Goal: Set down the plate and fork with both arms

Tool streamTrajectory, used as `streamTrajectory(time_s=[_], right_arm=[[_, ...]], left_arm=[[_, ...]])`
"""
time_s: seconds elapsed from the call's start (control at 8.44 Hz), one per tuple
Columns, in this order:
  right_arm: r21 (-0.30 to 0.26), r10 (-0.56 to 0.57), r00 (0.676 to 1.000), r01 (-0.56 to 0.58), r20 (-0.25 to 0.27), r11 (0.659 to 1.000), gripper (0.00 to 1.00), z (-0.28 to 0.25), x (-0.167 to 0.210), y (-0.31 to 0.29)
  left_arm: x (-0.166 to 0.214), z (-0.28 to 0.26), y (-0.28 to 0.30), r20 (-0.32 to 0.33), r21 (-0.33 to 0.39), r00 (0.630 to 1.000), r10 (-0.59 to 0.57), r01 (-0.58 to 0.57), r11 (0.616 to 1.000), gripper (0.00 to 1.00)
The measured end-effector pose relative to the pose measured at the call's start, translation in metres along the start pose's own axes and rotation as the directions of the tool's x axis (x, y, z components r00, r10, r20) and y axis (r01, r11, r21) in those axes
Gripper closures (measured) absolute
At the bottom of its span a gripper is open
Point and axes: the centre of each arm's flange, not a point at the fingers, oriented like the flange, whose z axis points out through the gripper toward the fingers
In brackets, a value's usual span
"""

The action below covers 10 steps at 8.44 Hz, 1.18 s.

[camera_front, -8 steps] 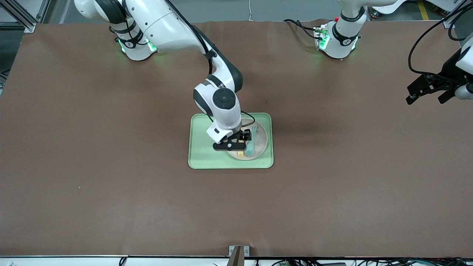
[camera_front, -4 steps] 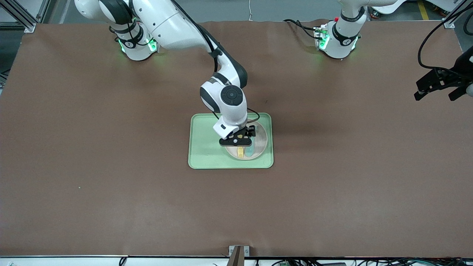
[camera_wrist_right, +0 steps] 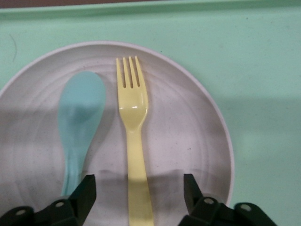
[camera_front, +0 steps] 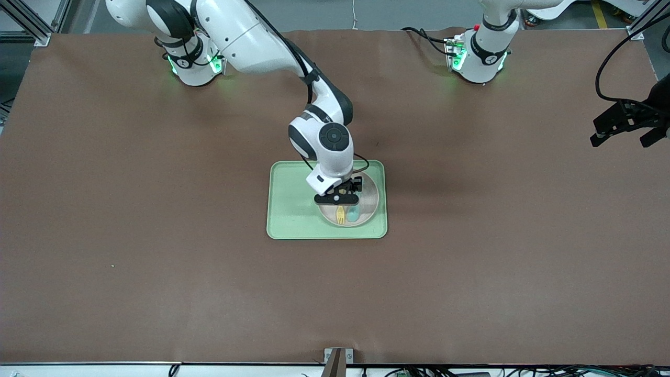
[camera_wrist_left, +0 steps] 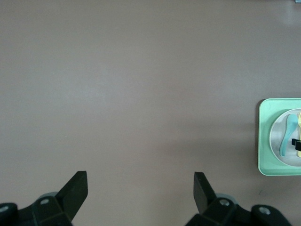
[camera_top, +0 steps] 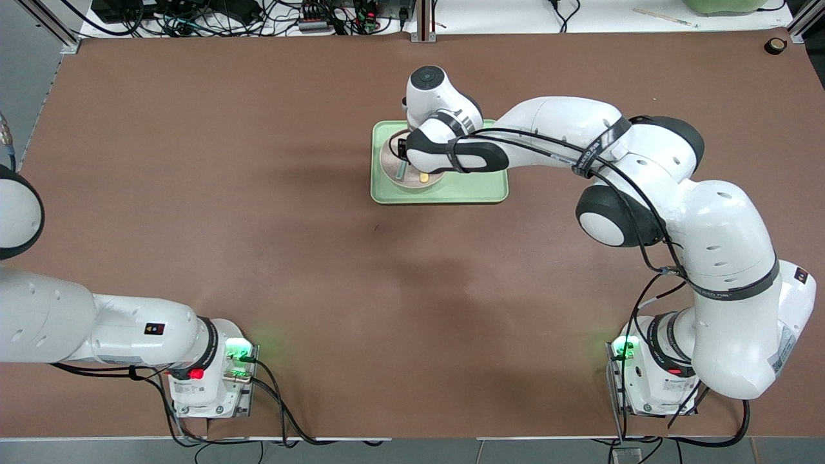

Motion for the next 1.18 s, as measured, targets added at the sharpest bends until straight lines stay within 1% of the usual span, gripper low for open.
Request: streamTrajectory(time_s=[0.24, 0.36, 0.47, 0.59, 0.71, 0.83, 1.18], right_arm=[[0.0, 0.004, 1.0, -0.004, 0.0, 1.0, 0.36, 0.0, -0.0012, -0.0011], [0.0, 0.005, 1.0, -0.005, 0.001, 1.0, 0.54, 0.0001, -0.0013, -0.001], [-0.001, 0.006, 1.0, -0.006, 0.001, 1.0, 0.58, 0.0002, -0.0013, -0.001], [-0.002, 0.007, 1.0, -0.007, 0.002, 1.0, 0.65, 0.0006, -0.0015, -0.0009], [-0.003, 0.008, 1.0, -0.008, 0.003, 1.0, 0.7, 0.0015, -0.0016, -0.0007], [-0.002, 0.01, 1.0, -0.01, 0.004, 1.0, 0.8, 0.0017, -0.0017, -0.0008], [-0.001, 0.045, 0.999, -0.045, 0.004, 0.999, 0.8, 0.0014, -0.0017, -0.0012]], left_arm=[[0.0002, 0.0005, -0.0008, 0.001, 0.008, 1.0, 0.001, -0.001, 1.0, 0.0], [0.0003, 0.0007, -0.0017, 0.001, 0.017, 1.0, 0.002, -0.002, 1.0, 0.0], [0.0003, 0.0006, -0.002, 0.001, 0.02, 1.0, 0.002, -0.002, 1.0, 0.0], [0.0004, 0.0004, -0.0018, 0.001, 0.02, 1.0, 0.002, -0.002, 1.0, 0.0], [0.0004, 0.0002, -0.0014, 0.0, 0.02, 1.0, 0.003, -0.003, 1.0, 0.0], [0.0004, 0.0001, -0.0007, 0.0, 0.02, 1.0, 0.005, -0.005, 1.0, 0.0], [0.0005, -0.0002, -0.0007, -0.001, 0.02, 1.0, 0.005, -0.005, 1.0, 0.0]])
